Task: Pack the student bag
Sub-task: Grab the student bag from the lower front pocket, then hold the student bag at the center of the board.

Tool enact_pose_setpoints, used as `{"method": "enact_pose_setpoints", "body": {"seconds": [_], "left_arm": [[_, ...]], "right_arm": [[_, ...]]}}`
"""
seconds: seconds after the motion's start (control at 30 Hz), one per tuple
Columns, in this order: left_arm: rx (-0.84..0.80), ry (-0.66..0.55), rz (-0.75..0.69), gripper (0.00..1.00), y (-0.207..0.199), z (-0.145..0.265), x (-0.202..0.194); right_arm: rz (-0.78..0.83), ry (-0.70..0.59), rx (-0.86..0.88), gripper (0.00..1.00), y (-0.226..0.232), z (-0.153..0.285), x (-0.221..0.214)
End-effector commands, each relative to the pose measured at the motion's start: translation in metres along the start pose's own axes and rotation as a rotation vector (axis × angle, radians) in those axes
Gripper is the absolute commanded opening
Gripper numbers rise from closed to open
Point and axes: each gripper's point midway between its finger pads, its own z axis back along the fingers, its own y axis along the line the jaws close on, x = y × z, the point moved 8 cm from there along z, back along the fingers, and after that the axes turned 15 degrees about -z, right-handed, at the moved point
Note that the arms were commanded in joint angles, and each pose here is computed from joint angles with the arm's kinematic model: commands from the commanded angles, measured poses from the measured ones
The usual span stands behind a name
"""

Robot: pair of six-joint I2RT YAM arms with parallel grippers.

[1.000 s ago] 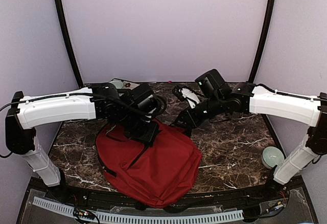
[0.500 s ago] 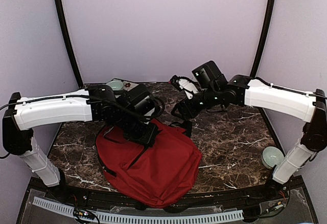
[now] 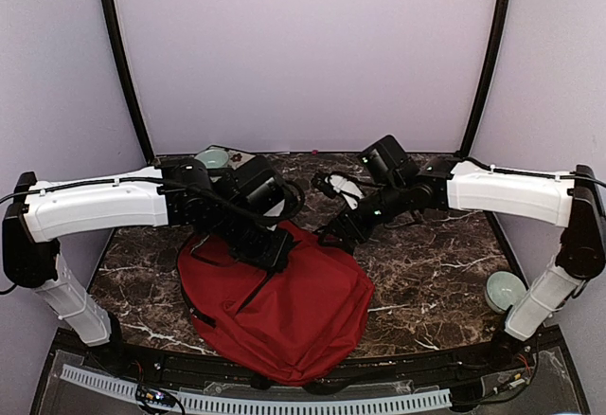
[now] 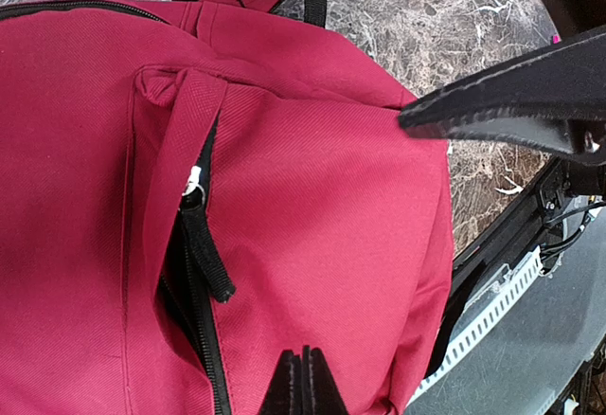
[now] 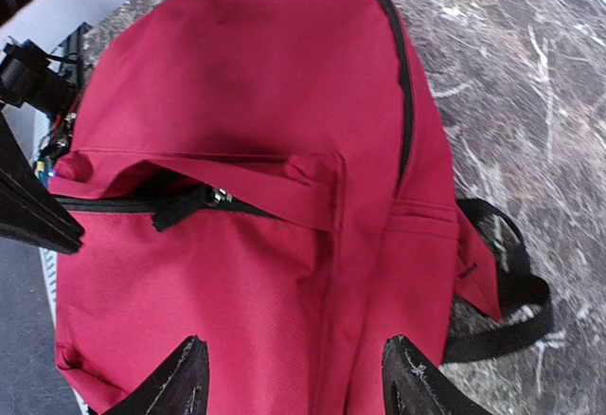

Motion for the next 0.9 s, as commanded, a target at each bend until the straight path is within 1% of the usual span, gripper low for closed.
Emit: {"method": "enact_pose_setpoints", "body": {"seconds": [0.0, 0.17, 0.3, 0.33, 0.4, 0.47, 0.53, 0.63, 0.7, 0.77, 0.87], "left_arm": [[-0.026, -0.023, -0.021, 0.0, -0.003, 0.008, -0.001], [-0.013, -0.008, -0.017, 0.0, -0.001, 0.006, -0.003], [0.019, 0.005, -0.006, 0.0, 0.002, 0.005, -0.005], [0.032, 0.015, -0.006, 0.01, 0.003, 0.003, -0.005], [0.053, 0.038, -0.013, 0.13, 0.004, -0.003, -0.006], [0.078, 0.072, -0.02, 0.21, 0.005, -0.011, -0.007], [0.125, 0.105, -0.024, 0.26, 0.008, -0.02, -0.007], [0.185, 0.152, -0.027, 0.3, 0.011, -0.031, -0.006], [0.196, 0.167, -0.035, 0.32, 0.011, -0.036, -0.005], [0.189, 0.171, -0.047, 0.33, 0.009, -0.041, -0.002], [0.223, 0.181, -0.049, 0.33, 0.01, -0.043, 0.003]], "right_arm": [[-0.004, -0.011, 0.097, 0.62, 0.001, -0.019, 0.008], [-0.044, 0.024, 0.113, 0.61, -0.005, -0.042, 0.013], [-0.056, 0.023, 0.135, 0.61, -0.004, -0.049, 0.02], [-0.058, 0.022, 0.137, 0.61, -0.005, -0.05, 0.021], [-0.06, 0.017, 0.143, 0.61, -0.004, -0.051, 0.023], [-0.06, 0.012, 0.152, 0.6, -0.004, -0.053, 0.024], [-0.062, 0.017, 0.159, 0.61, -0.005, -0.056, 0.024], [-0.064, 0.031, 0.147, 0.6, -0.007, -0.06, 0.023], [-0.066, 0.042, 0.137, 0.59, -0.008, -0.06, 0.022], [-0.069, 0.048, 0.128, 0.59, -0.009, -0.06, 0.019], [-0.079, 0.062, 0.11, 0.59, -0.012, -0.059, 0.015]]}}
